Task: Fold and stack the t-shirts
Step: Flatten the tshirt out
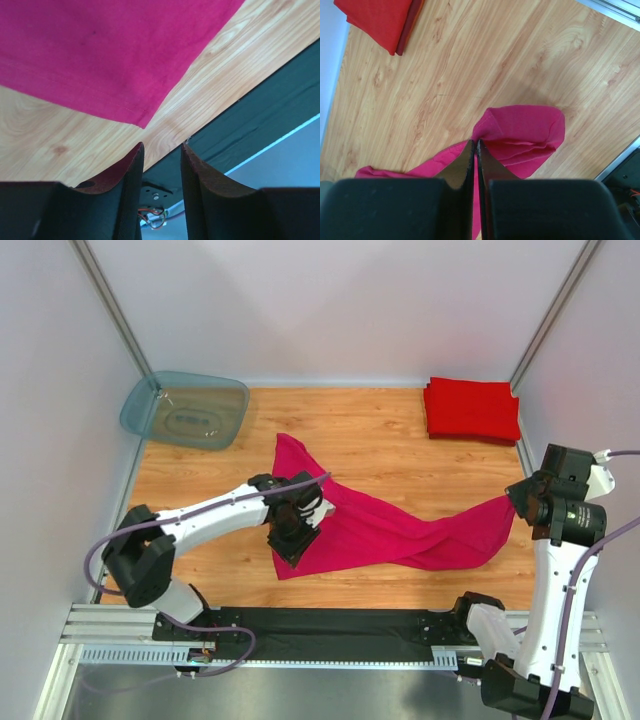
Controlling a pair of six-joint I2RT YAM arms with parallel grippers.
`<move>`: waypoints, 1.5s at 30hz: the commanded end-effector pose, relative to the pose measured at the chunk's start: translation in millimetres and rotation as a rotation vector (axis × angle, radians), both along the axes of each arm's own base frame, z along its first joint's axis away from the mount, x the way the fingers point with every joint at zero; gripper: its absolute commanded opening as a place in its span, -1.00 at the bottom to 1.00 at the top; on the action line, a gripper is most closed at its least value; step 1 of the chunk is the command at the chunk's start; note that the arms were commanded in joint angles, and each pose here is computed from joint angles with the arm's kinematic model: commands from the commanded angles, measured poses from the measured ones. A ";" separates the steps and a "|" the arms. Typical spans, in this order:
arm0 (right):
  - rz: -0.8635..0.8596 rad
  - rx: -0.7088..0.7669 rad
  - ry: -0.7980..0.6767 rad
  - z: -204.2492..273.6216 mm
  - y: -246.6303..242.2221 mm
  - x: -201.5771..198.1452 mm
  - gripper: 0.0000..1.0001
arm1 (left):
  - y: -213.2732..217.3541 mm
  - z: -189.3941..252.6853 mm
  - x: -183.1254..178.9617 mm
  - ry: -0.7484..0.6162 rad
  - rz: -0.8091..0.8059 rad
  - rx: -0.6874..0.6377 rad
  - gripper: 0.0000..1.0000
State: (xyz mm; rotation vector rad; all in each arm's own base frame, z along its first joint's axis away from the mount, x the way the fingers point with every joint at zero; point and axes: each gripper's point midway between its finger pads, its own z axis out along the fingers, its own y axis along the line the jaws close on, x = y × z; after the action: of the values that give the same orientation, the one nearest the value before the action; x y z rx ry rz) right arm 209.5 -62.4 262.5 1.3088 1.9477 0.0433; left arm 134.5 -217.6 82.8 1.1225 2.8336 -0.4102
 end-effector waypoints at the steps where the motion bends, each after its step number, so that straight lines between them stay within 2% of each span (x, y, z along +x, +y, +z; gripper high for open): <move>1: -0.004 -0.002 -0.072 13.5 0.1 7.3 -0.99 | 0.3 -12.8 -12.3 0.067 -0.065 0.047 -0.16; 5: -0.005 0.006 -0.085 14.4 1.9 6.8 -0.99 | -0.6 -25.4 -11.7 0.055 -0.078 0.033 -0.12; 8: -0.002 0.013 -0.081 11.6 3.2 6.3 -1.00 | 1.0 -38.4 -14.8 0.106 -0.106 0.078 -0.12; 16: -0.003 0.005 -0.080 11.5 1.9 6.4 -1.00 | 8.4 -61.8 -15.1 0.140 -0.103 0.158 -0.13; 25: -0.008 0.004 -0.088 13.0 0.6 9.6 -1.00 | 10.6 -82.1 -10.2 0.125 -0.079 0.203 -0.16; 28: -0.010 0.005 -0.087 11.5 0.2 10.2 -0.99 | 15.6 -81.8 -5.6 0.088 -0.064 0.235 -0.44; 29: -0.010 0.005 -0.084 10.3 0.2 10.1 -0.99 | 15.4 -79.8 -3.2 0.075 -0.060 0.236 -0.58; 30: -0.011 0.004 -0.084 10.0 -0.1 10.2 -0.99 | 16.9 -78.4 -0.6 0.059 -0.054 0.245 -0.88; 31: -0.011 0.008 -0.086 10.1 0.5 10.4 -0.99 | 23.4 -75.5 3.2 0.035 -0.046 0.280 -0.98; 33: -0.010 0.010 -0.093 13.1 0.4 12.8 -1.00 | 22.8 -58.4 14.2 -0.024 -0.022 0.286 -1.00; 34: -0.010 0.011 -0.095 15.4 0.6 13.2 -1.00 | 33.8 -46.3 21.9 -0.078 -0.009 0.342 -1.00; 36: -0.010 0.010 -0.121 31.3 1.0 14.4 -0.99 | 30.3 -2.7 46.9 -0.220 0.040 0.325 -1.00; 37: -0.013 0.012 -0.125 37.1 0.4 17.1 -0.99 | 44.8 19.9 59.0 -0.306 0.064 0.390 -1.00; 38: -0.012 0.015 -0.118 41.2 0.8 16.7 -0.99 | 37.1 63.7 79.2 -0.428 0.121 0.332 -1.00; 39: -0.016 0.003 -0.176 67.0 0.3 17.9 -0.99 | 39.8 89.5 88.8 -0.498 0.184 0.327 -1.00; 40: -0.018 0.004 -0.176 73.6 -0.9 21.5 -0.99 | 59.6 119.3 97.0 -0.587 0.229 0.400 -1.00; 41: -0.017 0.000 -0.184 84.4 -0.3 19.1 -0.99 | 55.3 165.9 109.9 -0.684 0.304 0.328 -1.00; 42: -0.006 -0.006 -0.243 110.9 2.5 18.5 -0.99 | 59.8 187.7 112.9 -0.728 0.364 0.315 -1.00; 43: 0.014 -0.004 -0.247 119.5 3.7 24.3 -0.99 | 78.8 210.2 112.4 -0.782 0.398 0.373 -1.00; 44: 0.040 -0.003 -0.267 130.5 7.2 26.7 -1.00 | 81.5 248.6 117.0 -0.852 0.481 0.309 -1.00; 45: 0.095 0.022 -0.292 141.3 17.0 31.2 -1.00 | 89.6 266.1 116.1 -0.885 0.526 0.306 -1.00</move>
State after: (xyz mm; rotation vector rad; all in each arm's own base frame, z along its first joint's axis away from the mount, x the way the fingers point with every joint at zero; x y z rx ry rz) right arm 239.1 -60.7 365.7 1.2378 1.7925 0.1757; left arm 274.3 -217.3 278.0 0.5767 2.3264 0.1536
